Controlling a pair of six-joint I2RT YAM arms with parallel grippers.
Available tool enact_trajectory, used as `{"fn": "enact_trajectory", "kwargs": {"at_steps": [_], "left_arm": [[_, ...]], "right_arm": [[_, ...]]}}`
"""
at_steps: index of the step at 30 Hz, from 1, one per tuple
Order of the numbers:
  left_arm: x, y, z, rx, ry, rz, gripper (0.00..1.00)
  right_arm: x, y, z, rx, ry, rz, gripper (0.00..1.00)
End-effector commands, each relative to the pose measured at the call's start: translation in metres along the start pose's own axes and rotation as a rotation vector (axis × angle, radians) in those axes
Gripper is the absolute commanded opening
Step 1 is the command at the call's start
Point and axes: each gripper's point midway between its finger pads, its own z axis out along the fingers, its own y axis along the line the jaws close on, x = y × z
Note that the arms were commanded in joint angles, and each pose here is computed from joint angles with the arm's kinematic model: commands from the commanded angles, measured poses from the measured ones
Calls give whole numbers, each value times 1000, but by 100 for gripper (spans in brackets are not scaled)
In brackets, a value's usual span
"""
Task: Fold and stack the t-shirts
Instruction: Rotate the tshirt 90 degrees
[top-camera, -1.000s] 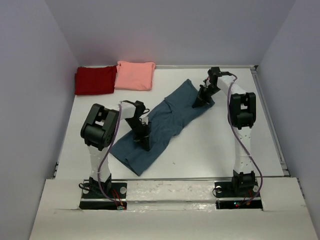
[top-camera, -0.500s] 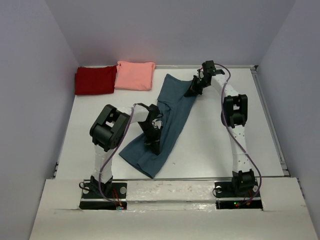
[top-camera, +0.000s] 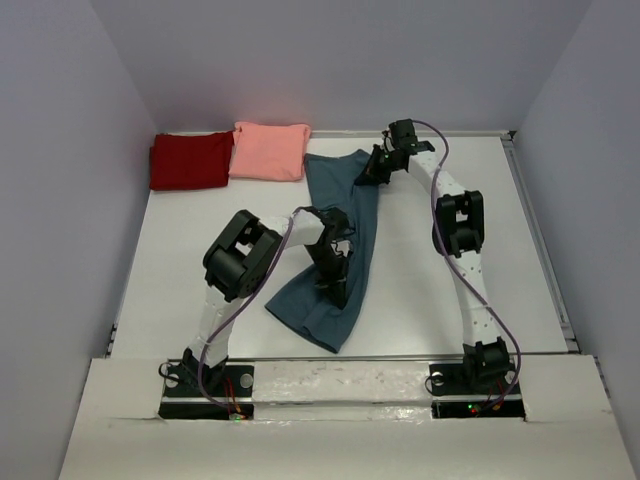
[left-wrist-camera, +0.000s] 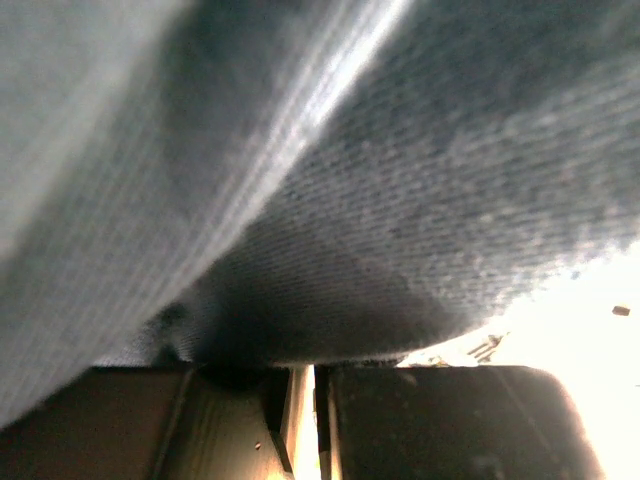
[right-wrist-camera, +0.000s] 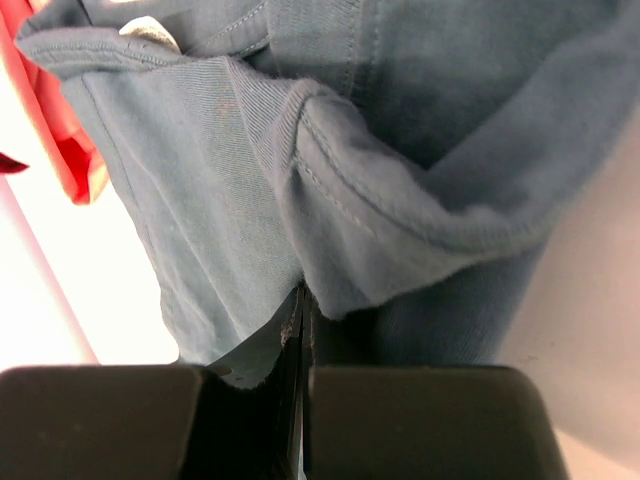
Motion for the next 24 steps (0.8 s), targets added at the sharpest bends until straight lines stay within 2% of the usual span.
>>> {"fn": "enact_trajectory", "kwargs": {"at_steps": [1,6,10,14,18,21,24], "left_arm": [[-13,6,26,-20,-47,-57,20],[-14,-11,20,17,-59,-63,20],[-25,-15,-10,-61,-174,-31,20],[-20,-9,-39,-83,-211,-43,21],[8,13,-45,-55,-174,-114,22],[19,22,-62,-57,-204,-135,23],[20,35,-88,-86,-279,-170,23]], "right_arm": [[-21,-46,31,147,-124,6,0],[-32,-50,26,142,-151,41,0],[-42,-41,13,115,-175,16,0],[-57,-35,-11,101,-213,-11,0],[-80,-43,-32,81,-254,21,0],[-92,-47,-44,60,-272,35,0],[-97,-31,-53,10,-277,-12,0]]}}
